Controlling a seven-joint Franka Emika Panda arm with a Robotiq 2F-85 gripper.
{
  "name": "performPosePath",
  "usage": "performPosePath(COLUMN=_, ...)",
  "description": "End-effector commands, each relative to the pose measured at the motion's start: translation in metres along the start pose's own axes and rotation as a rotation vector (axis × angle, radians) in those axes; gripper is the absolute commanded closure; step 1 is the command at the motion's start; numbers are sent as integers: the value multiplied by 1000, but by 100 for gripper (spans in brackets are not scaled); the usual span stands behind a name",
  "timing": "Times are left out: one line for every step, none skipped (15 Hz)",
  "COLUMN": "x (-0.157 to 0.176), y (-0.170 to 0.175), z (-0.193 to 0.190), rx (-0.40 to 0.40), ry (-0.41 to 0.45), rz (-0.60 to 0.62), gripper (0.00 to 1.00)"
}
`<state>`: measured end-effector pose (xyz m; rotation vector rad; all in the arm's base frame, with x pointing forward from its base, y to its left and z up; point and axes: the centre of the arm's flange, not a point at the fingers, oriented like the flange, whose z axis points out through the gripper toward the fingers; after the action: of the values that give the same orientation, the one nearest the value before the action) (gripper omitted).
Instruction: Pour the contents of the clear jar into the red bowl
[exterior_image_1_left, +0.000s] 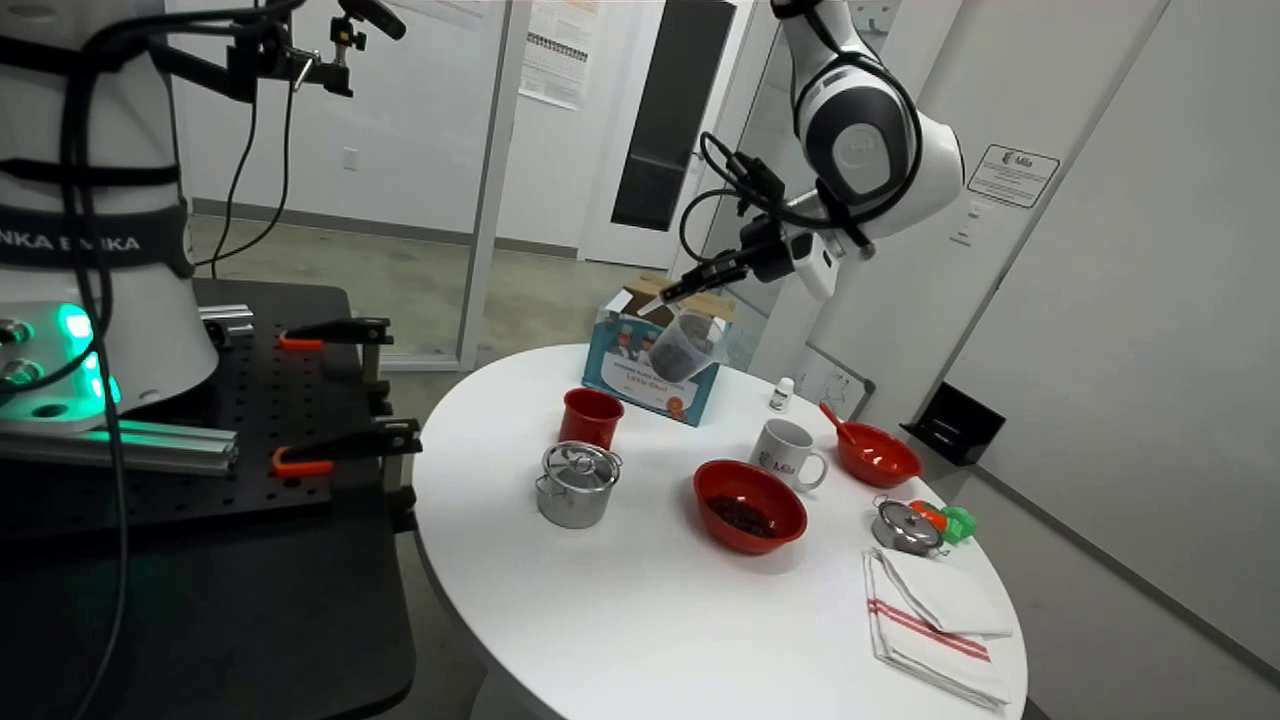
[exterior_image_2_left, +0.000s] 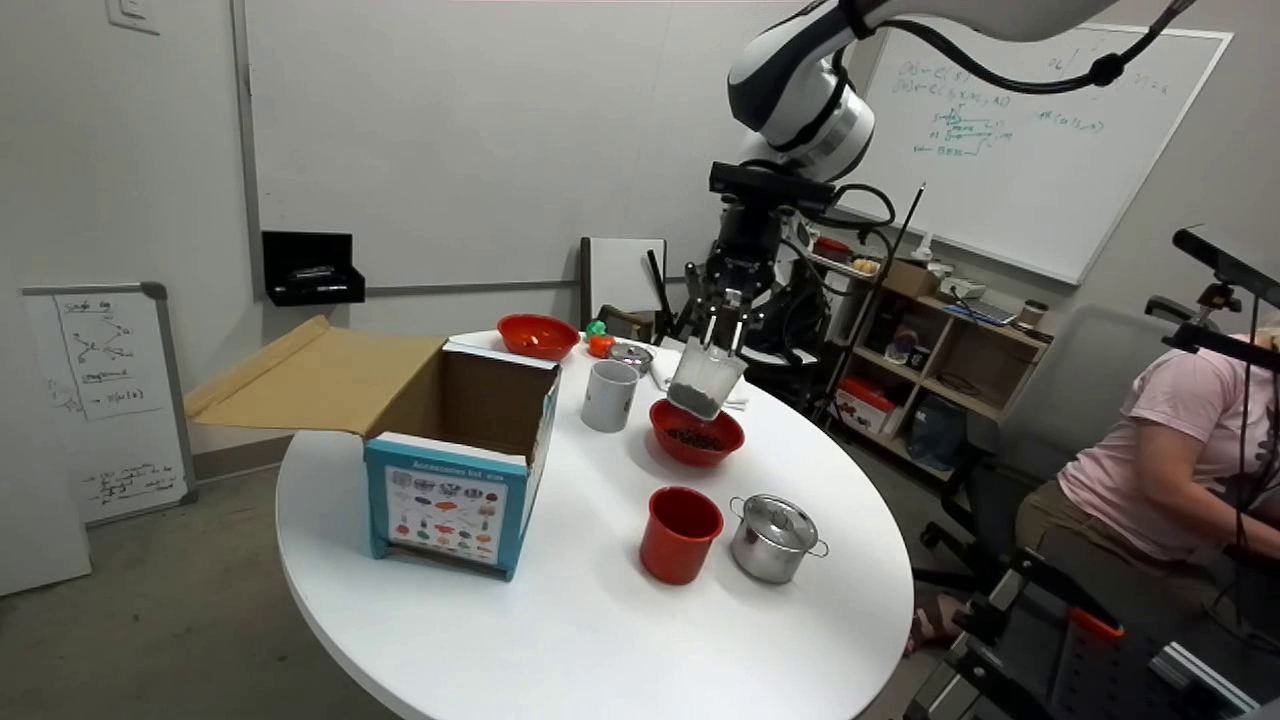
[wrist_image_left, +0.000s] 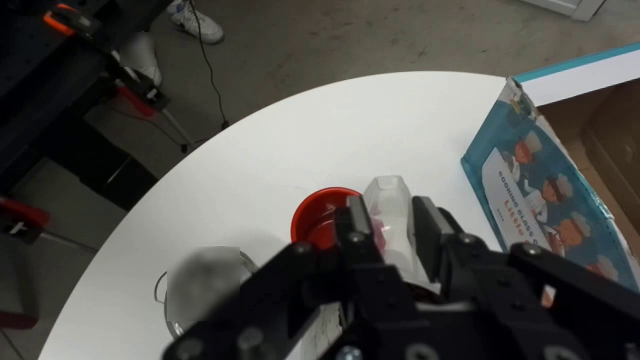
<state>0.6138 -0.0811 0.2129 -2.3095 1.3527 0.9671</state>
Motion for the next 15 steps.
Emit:
performPosePath(x=6, y=12, z=5, rx=89, ry=-59, rz=21, gripper=93)
performPosePath(x=8, y=14, z=5, rx=112, ry=-65, rz=31, gripper=93)
performPosePath(x=11, y=14, z=5, rx=139, ry=-53, rz=51, gripper=93)
performPosePath(x=13, y=13, z=6, rx=161, ry=-37, rz=71, gripper=93)
performPosePath(x=16, y=13, z=6, rx=175, ry=-15, rz=81, gripper=93)
performPosePath(x=19, y=11, z=1, rx=132, ry=-33, rz=66, gripper=73)
performPosePath(x=22, y=12, z=2, rx=144, ry=-21, rz=72, gripper=73)
performPosePath(x=23, y=12, z=3, rx=149, ry=-17, rz=76, gripper=73)
performPosePath(x=23, y=12, z=3, rx=150, ry=-17, rz=77, gripper=73)
performPosePath(x=23, y=12, z=3, rx=151, ry=-16, rz=78, gripper=73)
performPosePath(x=23, y=12, z=3, rx=151, ry=-16, rz=77, gripper=93)
performPosePath(x=30, y=7, z=1, rx=152, ry=-35, rz=89, gripper=93)
performPosePath(x=43, y=0, z=-3, rx=159, ry=-37, rz=118, gripper=93)
performPosePath(x=55, y=-5, z=-8, rx=167, ry=-37, rz=145, gripper=93)
performPosePath(x=68, y=-9, z=-16, rx=175, ry=-46, rz=166, gripper=93)
